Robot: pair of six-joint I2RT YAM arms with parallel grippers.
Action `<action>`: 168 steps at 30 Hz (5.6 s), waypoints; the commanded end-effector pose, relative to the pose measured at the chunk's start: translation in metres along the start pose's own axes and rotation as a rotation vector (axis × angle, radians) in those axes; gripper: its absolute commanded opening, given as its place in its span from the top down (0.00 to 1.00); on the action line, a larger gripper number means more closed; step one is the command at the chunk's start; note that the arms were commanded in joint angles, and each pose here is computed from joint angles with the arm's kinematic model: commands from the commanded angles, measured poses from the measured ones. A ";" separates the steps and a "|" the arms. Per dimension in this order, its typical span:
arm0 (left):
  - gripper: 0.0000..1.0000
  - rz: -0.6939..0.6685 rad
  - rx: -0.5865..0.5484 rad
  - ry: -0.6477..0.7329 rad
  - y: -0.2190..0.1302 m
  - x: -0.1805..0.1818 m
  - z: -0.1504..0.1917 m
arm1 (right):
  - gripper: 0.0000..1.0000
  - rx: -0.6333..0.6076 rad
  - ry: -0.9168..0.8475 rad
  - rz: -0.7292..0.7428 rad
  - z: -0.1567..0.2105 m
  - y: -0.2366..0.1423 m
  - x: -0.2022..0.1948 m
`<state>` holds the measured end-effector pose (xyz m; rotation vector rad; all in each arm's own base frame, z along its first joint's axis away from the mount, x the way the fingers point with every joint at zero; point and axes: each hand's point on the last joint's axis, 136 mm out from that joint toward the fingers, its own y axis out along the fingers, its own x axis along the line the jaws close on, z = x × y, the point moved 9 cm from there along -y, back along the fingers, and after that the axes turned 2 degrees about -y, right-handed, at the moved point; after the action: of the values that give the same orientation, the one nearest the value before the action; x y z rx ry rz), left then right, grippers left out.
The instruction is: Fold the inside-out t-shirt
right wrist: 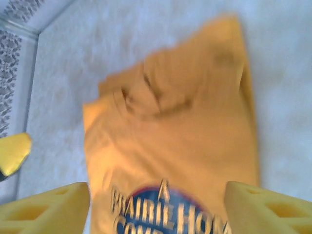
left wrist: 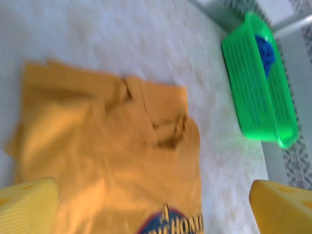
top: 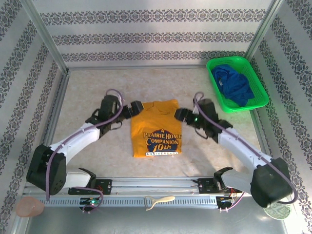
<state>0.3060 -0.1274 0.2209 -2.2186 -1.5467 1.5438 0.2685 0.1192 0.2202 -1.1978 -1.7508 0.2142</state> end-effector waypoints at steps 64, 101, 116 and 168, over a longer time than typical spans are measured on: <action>0.73 -0.146 0.406 0.048 0.140 0.081 0.031 | 0.92 0.391 0.064 0.036 -0.008 0.176 -0.081; 1.00 0.080 0.196 0.027 0.089 0.038 -0.015 | 1.00 0.133 0.241 -0.306 -0.060 0.111 -0.049; 1.00 0.187 0.079 0.110 0.121 -0.014 -0.146 | 1.00 -0.029 0.251 -0.403 -0.188 0.125 -0.011; 1.00 -0.089 0.023 0.210 0.173 0.072 -0.019 | 1.00 -0.136 0.111 -0.010 -0.060 0.151 -0.093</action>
<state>0.4316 -0.1625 0.1017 -2.2566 -1.4783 1.2815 0.3988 0.1090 0.1060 -1.2090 -1.7232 0.0213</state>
